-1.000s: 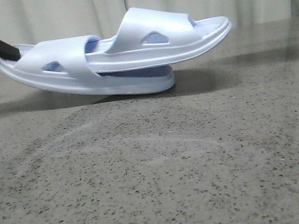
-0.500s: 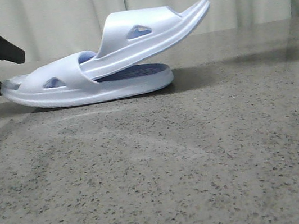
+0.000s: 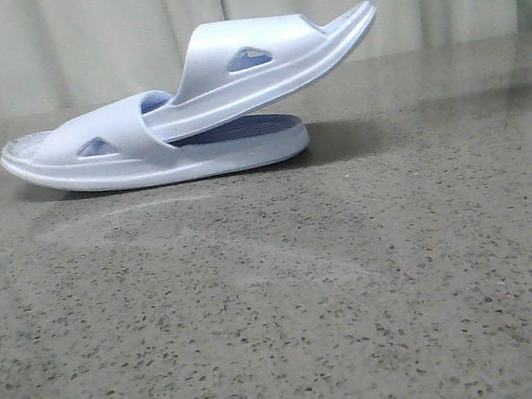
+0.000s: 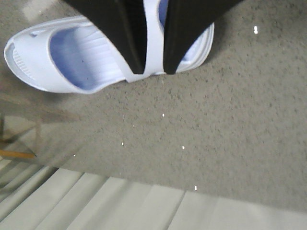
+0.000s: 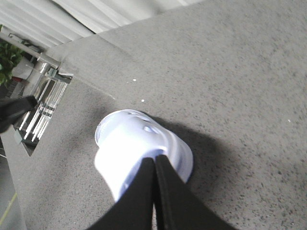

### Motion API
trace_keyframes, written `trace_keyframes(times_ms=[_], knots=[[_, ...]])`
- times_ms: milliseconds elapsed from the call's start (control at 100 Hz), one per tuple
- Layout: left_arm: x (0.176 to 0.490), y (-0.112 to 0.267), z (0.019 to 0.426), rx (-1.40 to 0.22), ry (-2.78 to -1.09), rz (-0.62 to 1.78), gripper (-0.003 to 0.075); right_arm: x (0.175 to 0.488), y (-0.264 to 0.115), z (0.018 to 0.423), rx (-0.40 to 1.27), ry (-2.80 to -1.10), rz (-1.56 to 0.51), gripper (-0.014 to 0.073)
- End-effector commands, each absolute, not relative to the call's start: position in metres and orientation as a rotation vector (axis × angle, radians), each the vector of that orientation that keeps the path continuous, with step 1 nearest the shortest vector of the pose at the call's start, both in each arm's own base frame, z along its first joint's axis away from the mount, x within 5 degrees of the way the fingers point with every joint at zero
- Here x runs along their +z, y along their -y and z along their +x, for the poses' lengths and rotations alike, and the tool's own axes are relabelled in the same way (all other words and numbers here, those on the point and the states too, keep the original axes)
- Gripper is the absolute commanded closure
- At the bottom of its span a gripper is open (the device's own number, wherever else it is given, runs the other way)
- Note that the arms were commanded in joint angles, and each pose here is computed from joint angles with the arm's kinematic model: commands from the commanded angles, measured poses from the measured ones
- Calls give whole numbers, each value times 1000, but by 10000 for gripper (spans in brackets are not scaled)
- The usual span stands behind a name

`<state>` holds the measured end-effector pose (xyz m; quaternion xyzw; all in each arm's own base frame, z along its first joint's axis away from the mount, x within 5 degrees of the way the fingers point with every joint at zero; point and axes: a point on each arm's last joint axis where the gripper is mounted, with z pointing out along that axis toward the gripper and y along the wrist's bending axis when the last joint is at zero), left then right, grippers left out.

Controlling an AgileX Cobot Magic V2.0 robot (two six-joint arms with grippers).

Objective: Insert blue slippers together front up

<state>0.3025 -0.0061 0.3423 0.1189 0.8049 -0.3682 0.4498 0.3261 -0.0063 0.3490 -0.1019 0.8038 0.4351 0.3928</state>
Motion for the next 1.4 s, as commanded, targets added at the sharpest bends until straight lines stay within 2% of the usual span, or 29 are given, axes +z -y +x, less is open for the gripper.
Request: trace_keyframes(times_ms=[0, 160, 320, 550, 670, 830, 980, 1150, 1390], knots=[[389, 15, 282, -799, -1823, 315, 705, 389, -5, 304, 1091, -1910, -380, 689], [419, 27, 255, -493, -1736, 364, 705, 404, -7, 283, 880, -1853, -338, 683], [436, 38, 227, -360, -1626, 362, 705, 401, -12, 258, 705, -1810, -290, 683], [427, 34, 195, -244, -1578, 315, 705, 372, -11, 232, 447, -1801, -229, 683], [416, 28, 180, -172, -1566, 289, 705, 357, -12, 222, 371, -1814, -233, 683], [397, 27, 162, -166, -1579, 272, 705, 341, -16, 205, 348, -1831, -265, 683], [375, 27, 145, -256, -1592, 190, 705, 324, -18, 178, 332, -1826, -249, 683], [349, 27, 125, -239, -1584, 222, 705, 297, -22, 149, 318, -1804, -241, 683], [319, 26, 99, -298, -1561, 151, 705, 268, -21, 132, 341, -1830, -140, 684]])
